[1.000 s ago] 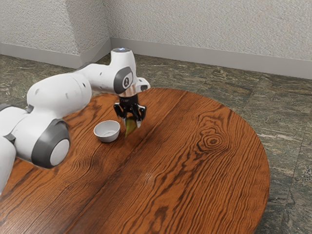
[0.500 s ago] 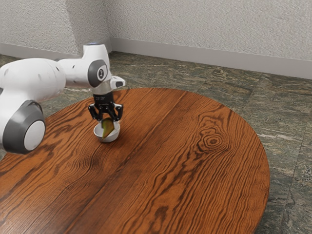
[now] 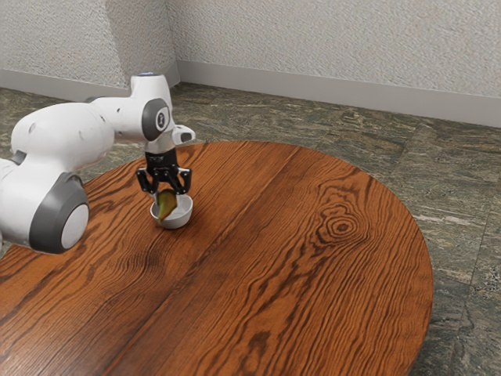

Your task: Place the pear in the bowl.

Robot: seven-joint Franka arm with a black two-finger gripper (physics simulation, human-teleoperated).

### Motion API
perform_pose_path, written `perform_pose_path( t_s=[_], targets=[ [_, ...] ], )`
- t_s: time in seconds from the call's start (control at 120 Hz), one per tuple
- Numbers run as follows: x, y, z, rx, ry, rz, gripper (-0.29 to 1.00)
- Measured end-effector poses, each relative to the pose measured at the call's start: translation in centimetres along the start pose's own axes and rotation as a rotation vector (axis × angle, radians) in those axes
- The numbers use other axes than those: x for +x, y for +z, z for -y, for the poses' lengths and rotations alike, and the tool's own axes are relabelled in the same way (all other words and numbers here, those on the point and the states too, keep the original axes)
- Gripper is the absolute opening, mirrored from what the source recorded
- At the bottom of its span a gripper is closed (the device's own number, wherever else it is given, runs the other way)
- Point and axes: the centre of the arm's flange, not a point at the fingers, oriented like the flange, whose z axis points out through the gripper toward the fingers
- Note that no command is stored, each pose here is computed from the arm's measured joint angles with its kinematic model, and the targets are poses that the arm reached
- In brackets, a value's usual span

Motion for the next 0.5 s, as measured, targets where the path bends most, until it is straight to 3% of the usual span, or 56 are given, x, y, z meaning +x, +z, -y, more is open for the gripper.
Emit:
perform_pose_path(
  t_s=[0.2,0.267,0.417,0.5],
  targets=[
    [-0.2,-0.2,0.2,-0.010,0.008,0.010,0.56],
    [-1.3,-4.5,-0.3,-0.024,0.033,-0.020,0.60],
    [-11.4,-17.4,-3.8,-0.069,0.191,-0.060,0.65],
    [-17.3,-22.4,-6.8,-0.028,0.305,-0.096,0.67]
  ],
)
